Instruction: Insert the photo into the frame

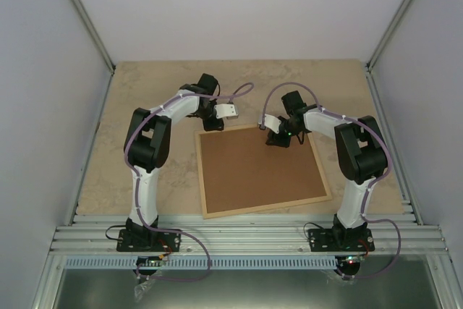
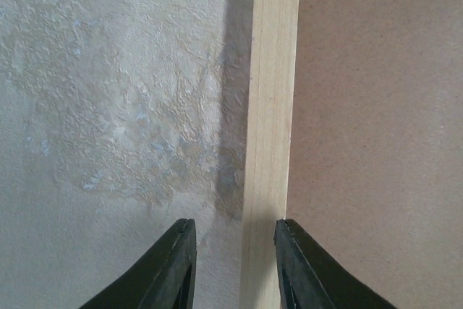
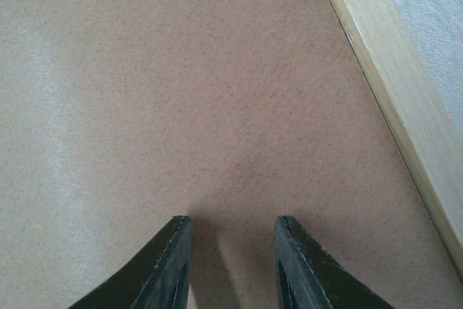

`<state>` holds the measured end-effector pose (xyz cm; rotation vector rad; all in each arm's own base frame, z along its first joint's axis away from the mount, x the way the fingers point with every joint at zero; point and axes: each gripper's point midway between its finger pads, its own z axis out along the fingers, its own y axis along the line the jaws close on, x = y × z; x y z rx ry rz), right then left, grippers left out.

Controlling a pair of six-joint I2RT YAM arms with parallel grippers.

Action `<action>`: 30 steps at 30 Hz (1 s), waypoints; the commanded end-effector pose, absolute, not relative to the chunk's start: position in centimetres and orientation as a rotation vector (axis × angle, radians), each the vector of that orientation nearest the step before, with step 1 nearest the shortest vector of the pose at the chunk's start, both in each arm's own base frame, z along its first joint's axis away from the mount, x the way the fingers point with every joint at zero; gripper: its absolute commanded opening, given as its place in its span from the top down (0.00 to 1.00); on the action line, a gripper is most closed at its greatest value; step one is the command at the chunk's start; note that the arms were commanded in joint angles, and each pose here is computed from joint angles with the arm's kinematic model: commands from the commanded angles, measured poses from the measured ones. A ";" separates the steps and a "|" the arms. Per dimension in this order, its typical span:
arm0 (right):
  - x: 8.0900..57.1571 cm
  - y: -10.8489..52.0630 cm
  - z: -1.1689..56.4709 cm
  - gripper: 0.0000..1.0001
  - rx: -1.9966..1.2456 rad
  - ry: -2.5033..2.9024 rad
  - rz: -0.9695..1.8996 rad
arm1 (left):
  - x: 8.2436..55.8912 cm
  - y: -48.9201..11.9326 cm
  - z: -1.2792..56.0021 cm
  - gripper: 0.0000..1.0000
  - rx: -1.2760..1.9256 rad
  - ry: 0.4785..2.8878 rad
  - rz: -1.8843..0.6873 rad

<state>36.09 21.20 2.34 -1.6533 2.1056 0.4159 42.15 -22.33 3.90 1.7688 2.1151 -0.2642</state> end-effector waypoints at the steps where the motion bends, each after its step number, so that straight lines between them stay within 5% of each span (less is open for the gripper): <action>1: 36.4 19.5 -0.4 0.67 -1.668 2.188 0.335 | 42.2 -22.3 3.4 0.66 1.786 2.113 -0.272; 30: 36.3 19.4 -0.5 0.67 -1.677 2.187 0.333 | 41.7 -20.0 -1.5 0.68 1.855 2.192 -0.073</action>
